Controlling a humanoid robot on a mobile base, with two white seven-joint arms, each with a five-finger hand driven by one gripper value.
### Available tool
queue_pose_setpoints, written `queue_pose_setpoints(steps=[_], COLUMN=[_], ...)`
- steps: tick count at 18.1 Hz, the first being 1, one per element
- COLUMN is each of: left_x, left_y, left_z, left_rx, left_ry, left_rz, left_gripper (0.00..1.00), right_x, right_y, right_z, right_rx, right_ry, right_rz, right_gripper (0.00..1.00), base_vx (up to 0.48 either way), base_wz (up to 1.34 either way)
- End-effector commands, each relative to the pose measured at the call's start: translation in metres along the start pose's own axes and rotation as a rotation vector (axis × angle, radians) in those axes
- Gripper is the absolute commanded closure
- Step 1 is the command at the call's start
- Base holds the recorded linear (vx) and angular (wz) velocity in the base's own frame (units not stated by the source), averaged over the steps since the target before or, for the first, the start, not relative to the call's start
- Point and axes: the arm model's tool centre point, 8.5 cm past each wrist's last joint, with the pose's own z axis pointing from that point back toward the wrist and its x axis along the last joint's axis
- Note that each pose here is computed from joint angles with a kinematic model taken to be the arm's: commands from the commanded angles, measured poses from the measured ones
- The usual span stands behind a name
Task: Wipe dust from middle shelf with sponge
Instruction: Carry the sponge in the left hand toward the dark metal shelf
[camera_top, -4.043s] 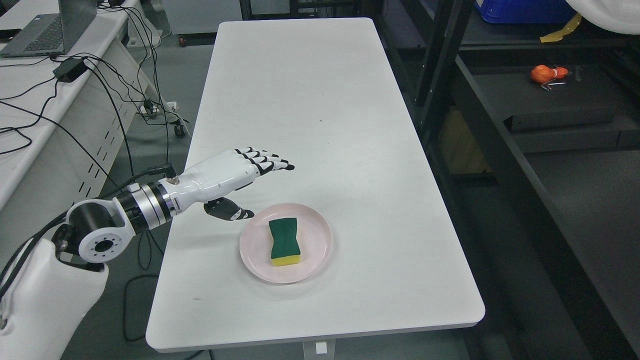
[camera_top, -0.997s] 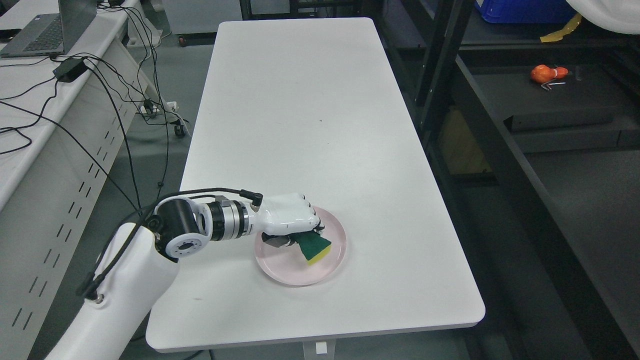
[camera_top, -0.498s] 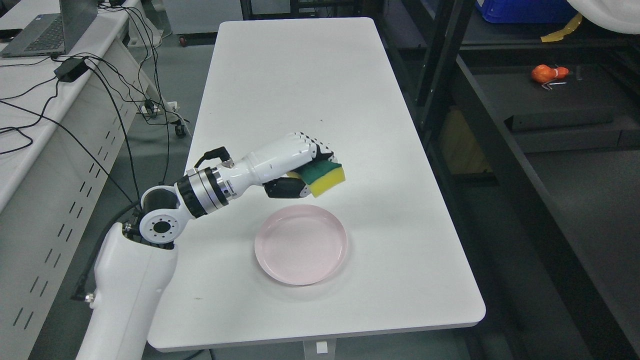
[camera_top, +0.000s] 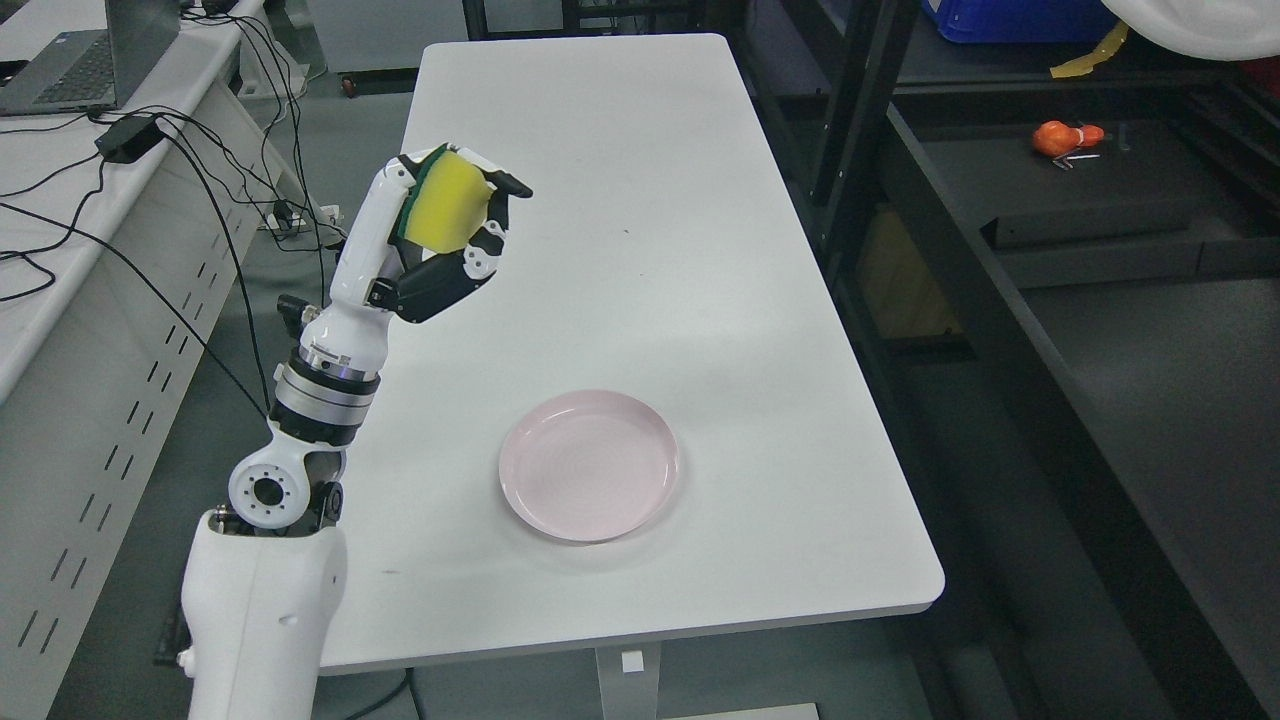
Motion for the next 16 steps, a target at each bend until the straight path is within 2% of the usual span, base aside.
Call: queue_pose_setpoints(steps=[1,6,10,16], left_x=[-0.015,-0.017,-0.024,-0.029], left_y=[0.026,0.022,-0.006,-0.006], left_z=[0.036,0.035,0.060,0.078], left_rx=[0.267,0.273,0.227,0.241], left_ry=[0.108,0.127,0.188,0.228], left_rz=[0.102,0.113,0.147,0.148], left_gripper=[0.99,0.99,1.00,0.99], right_x=[0.009,0.009,0.009,0.009], right_y=[-0.010,-0.010,-0.010,-0.010], right_z=[0.000,0.000,0.000,0.000], right_rx=[-0.014,-0.014,-0.014,-0.014], right_ry=[-0.022,-0.022,-0.022,-0.022], right_rz=[-0.003,-0.003,-0.003,-0.003], right_gripper=[0.00,0.00,0.00,0.00], base_vx=[-0.132,-0.191,-0.203,-0.216], base_wz=[-0.15,-0.19,-0.27,-0.67])
